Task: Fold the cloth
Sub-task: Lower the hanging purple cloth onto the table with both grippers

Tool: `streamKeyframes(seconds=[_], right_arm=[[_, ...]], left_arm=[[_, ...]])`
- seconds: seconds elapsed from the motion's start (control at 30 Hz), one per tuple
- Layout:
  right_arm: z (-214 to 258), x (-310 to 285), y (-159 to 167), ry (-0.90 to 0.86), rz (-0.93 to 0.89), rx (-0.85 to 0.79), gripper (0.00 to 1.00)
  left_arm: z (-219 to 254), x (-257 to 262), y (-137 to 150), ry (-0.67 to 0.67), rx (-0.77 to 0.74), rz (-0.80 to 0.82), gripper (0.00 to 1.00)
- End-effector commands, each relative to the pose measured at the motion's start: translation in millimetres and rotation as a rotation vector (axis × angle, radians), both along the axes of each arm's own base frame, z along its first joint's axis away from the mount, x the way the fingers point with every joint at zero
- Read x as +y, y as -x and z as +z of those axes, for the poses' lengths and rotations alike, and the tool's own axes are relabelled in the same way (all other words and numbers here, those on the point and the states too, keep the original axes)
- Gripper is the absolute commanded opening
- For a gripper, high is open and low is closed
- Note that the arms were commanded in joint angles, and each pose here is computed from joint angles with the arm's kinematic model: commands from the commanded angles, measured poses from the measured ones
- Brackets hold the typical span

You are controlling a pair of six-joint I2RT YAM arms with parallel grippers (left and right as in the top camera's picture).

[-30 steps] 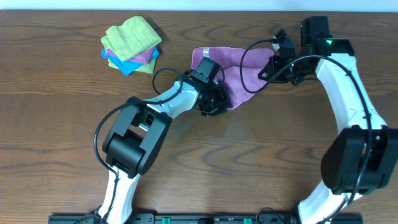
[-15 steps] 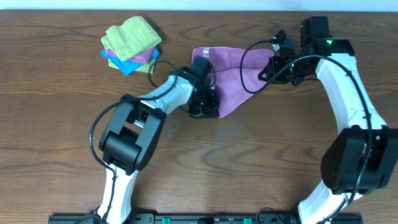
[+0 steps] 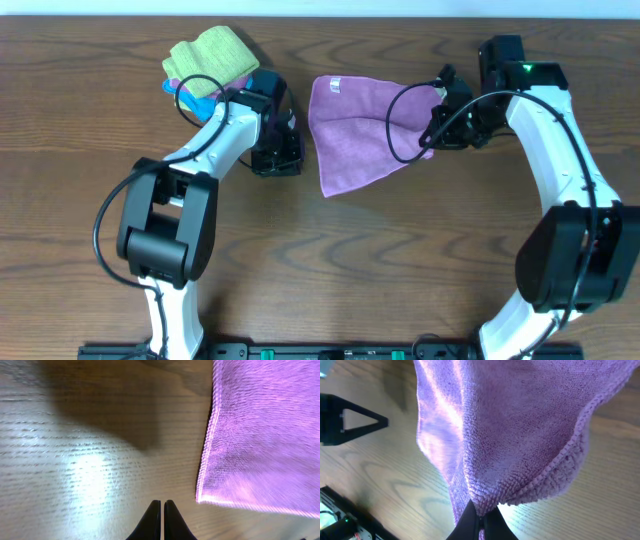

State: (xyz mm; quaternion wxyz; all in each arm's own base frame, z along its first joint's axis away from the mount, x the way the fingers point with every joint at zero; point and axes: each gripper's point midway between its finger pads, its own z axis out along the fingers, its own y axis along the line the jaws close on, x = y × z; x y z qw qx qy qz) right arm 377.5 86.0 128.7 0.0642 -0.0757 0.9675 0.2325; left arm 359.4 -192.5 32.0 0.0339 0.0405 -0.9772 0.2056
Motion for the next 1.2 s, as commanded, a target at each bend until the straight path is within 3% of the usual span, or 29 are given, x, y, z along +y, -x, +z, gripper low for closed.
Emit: streamKeyframes(seconds=[0.0,0.1,0.17,0.27,0.43,0.83,1.17], right_arm=[[-10.3,-3.1,10.3,0.011,0.018,0.035,0.01],[-18.5,-1.9,17.9,0.002,0.019,0.065,0.01],[-21.0,-0.6,19.4,-0.006,0.019,0.07,0.02],[-20.5,0.2,16.9,-0.011,0.019,0.059,0.01],[-18.9,2.8,13.8,-0.029,0.021,0.045,0.01],[-14.3,10.5,12.2,-0.08,0.025,0.037,0.01],[-14.2,10.7,12.4,-0.082,0.018,0.041,0.01]], left_arm=[[2.3,1.5,4.7,-0.029,-0.022,-0.039,0.06],[1.1,4.6,3.5,-0.048,-0.024,-0.029,0.06],[-2.5,9.7,2.3,-0.082,-0.01,0.033,0.16],[-8.9,8.1,2.4,-0.071,0.019,0.127,0.49],[-17.4,-7.5,5.4,0.031,0.057,0.194,0.71],[-39.1,-29.5,14.3,0.211,0.11,0.311,0.74],[-60.4,-41.8,28.2,0.241,0.097,0.34,0.7]])
